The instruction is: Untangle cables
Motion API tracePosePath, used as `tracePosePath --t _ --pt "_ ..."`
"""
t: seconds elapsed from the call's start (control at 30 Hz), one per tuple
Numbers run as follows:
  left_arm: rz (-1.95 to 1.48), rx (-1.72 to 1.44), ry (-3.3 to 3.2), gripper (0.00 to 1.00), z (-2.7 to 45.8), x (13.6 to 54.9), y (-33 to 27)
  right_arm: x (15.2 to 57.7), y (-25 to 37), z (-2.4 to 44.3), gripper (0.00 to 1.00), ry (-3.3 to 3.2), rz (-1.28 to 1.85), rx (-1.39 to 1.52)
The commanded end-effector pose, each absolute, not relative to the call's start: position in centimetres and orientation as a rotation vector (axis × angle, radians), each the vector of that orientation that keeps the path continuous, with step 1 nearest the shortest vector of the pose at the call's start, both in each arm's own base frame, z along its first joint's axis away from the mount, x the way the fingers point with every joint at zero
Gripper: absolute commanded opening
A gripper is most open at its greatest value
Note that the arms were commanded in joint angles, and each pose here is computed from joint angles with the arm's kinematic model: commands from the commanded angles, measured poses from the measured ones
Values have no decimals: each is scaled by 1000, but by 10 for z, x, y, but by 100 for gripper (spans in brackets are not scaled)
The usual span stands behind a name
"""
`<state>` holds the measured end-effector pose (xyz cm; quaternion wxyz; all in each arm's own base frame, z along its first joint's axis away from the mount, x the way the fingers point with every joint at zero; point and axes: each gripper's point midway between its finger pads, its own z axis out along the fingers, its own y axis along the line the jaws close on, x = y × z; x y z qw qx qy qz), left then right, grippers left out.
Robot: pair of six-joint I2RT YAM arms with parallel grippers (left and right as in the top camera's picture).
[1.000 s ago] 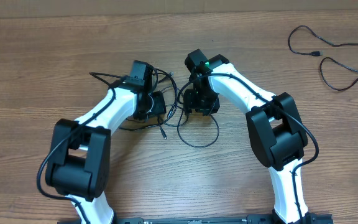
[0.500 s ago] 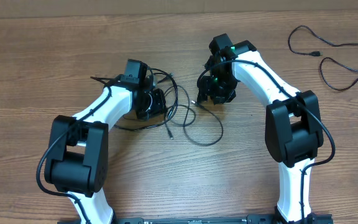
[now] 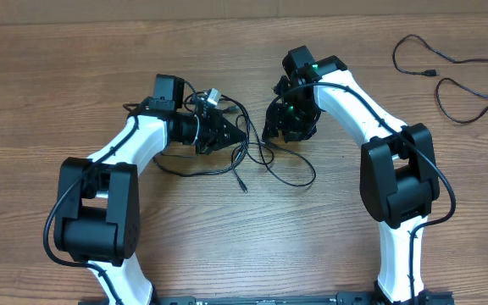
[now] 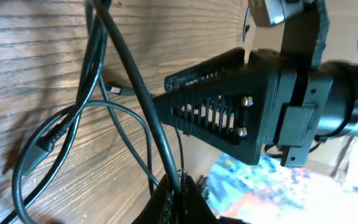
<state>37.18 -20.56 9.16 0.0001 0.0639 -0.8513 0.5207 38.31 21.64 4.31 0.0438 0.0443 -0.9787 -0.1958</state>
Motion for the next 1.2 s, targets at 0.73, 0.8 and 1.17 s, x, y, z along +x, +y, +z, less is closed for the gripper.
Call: tracePosePath --t 0.73,0.8,1.17 --pt "1828 636 -2376 4 123 406 -148 355 177 34 65 -2959 -293 -22" --pt "1838 617 -2377 4 124 405 -149 363 195 37 65 -2965 -442 2" --pt "1844 578 -2399 4 123 403 -150 390 225 46 65 -3019 -700 28"
